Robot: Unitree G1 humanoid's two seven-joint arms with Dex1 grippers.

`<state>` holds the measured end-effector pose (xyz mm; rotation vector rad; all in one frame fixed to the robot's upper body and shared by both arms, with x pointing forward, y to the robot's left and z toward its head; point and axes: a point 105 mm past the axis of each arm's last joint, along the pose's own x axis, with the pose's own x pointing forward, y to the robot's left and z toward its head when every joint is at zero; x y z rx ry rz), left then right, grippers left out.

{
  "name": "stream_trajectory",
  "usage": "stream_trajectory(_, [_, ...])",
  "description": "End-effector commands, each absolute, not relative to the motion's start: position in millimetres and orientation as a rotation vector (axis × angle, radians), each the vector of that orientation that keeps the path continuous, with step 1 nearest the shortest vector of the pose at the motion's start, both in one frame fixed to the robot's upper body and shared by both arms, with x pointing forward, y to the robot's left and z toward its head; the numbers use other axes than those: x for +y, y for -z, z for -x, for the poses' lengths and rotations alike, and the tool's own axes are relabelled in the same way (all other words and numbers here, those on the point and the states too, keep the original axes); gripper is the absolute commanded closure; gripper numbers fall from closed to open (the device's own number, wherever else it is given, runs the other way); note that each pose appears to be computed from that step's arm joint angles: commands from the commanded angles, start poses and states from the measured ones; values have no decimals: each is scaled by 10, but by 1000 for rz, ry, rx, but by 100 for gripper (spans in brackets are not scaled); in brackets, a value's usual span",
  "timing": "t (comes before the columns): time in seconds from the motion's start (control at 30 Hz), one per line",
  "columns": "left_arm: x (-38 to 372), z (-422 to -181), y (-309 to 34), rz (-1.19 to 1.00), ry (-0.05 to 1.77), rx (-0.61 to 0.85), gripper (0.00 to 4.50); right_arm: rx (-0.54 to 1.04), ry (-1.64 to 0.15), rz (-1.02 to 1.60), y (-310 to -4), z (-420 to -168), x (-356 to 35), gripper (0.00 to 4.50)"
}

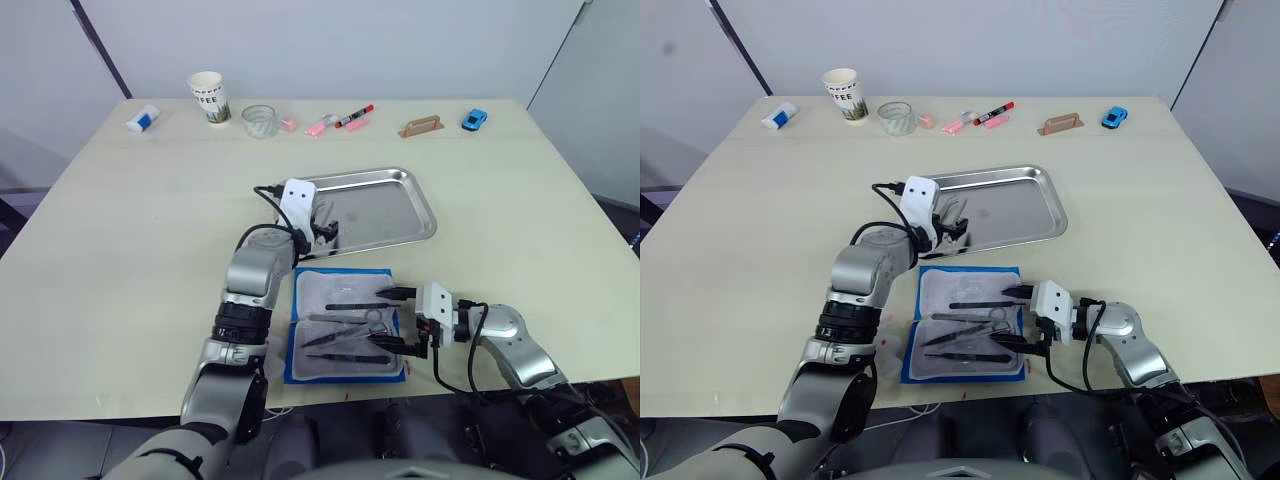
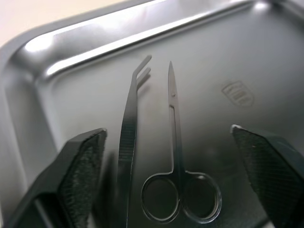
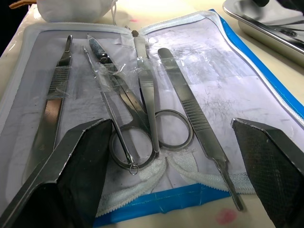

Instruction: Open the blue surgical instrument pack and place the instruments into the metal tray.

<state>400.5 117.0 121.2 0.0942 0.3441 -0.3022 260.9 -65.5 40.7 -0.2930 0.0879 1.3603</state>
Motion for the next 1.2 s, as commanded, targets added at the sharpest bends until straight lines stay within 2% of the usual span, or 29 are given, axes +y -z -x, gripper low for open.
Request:
stream_trajectory(0.03, [1085,-3970,-1617,-96,420,174,5,384,-1267,328,242,-2502,-861,11])
stream_trajectory(0.13, [1046,-3885,-1751,-113,563,99,5,384,-1267,326,241,-2504,-858,11])
stream_trajectory(0.3, [1116,-3633,-1743,-166,852,102,5,383,-1269,329,241,-2506,-854,11])
stream_trajectory(0.47, [1228,-3445,-1719,-245,1050,114,5,386,-1268,331,246,-2506,-866,11])
stream_trajectory(0.6, [1309,-3252,-1534,-344,1217,178,5,389,-1261,326,250,-2500,-874,11])
stream_trajectory(0.67, [1330,-3184,-1447,-392,1277,200,43,390,-1258,325,251,-2502,-882,11])
stream_trajectory(0.83, [1426,-3046,-1171,-533,1404,250,43,391,-1254,330,251,-2507,-901,11])
stream_trajectory(0.97, [1433,-2992,-1066,-547,1462,253,43,391,-1256,330,247,-2507,-901,11])
stream_trajectory(1.13, [1425,-2989,-967,-566,1491,246,184,391,-1258,332,244,-2510,-899,11])
stream_trajectory(1.2, [1406,-2991,-955,-562,1499,242,184,391,-1259,332,245,-2509,-897,11])
